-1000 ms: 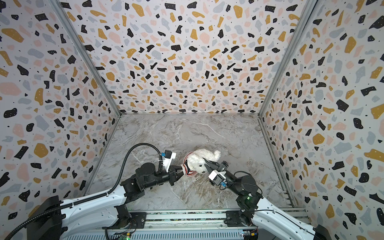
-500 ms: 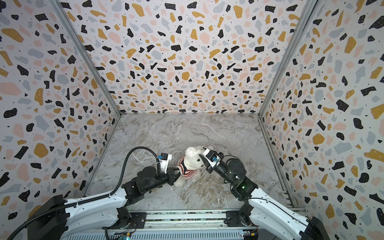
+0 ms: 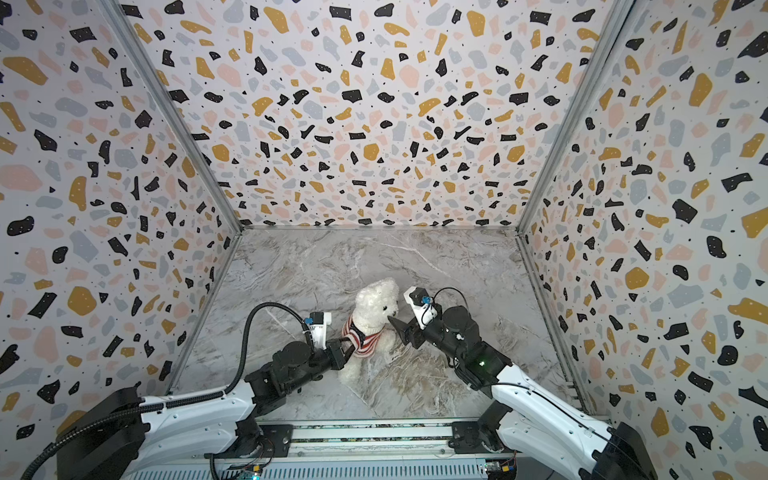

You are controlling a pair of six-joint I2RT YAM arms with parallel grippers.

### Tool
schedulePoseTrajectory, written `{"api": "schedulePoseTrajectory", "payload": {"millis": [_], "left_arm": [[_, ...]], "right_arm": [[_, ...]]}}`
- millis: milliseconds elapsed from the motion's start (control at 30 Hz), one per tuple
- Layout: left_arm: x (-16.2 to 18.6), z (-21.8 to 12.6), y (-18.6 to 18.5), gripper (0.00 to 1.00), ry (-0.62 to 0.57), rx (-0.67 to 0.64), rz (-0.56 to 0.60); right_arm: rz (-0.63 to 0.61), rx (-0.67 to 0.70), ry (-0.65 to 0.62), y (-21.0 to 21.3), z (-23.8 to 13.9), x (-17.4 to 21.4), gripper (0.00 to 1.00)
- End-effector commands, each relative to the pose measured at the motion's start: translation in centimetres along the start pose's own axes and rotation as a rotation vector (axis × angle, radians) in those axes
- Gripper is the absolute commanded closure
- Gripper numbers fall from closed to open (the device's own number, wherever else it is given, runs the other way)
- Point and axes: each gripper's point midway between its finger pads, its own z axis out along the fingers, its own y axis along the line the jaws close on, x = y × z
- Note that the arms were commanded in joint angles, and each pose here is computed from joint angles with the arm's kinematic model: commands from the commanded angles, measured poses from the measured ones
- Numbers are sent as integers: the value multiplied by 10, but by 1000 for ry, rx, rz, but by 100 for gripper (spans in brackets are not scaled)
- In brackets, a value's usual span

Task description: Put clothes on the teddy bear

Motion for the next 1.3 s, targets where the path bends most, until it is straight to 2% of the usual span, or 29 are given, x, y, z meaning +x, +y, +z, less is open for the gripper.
{"api": "schedulePoseTrajectory", "payload": {"millis": [0, 133, 300, 633, 900, 1100, 1267], "left_arm": [[-14, -1, -14, 100, -59, 49, -24], [-16, -1, -18, 100, -64, 59, -29], [-18, -3, -20, 100, -70, 67, -40], [-17, -5, -21, 100, -66, 79, -53], [-16, -6, -22, 100, -65, 91, -61], [-16, -6, -23, 100, -65, 97, -63], [-16, -7, -24, 100, -64, 100, -63]], "right_arm": [[123, -44, 22, 25, 2, -1, 21], [181, -99, 77, 51, 15, 24, 22], [197, -107, 107, 55, 27, 48, 23], [119, -167, 156, 68, 50, 68, 26], [97, -182, 173, 71, 59, 76, 36], [83, -177, 171, 70, 62, 78, 52], [82, -166, 190, 69, 65, 83, 75]]}}
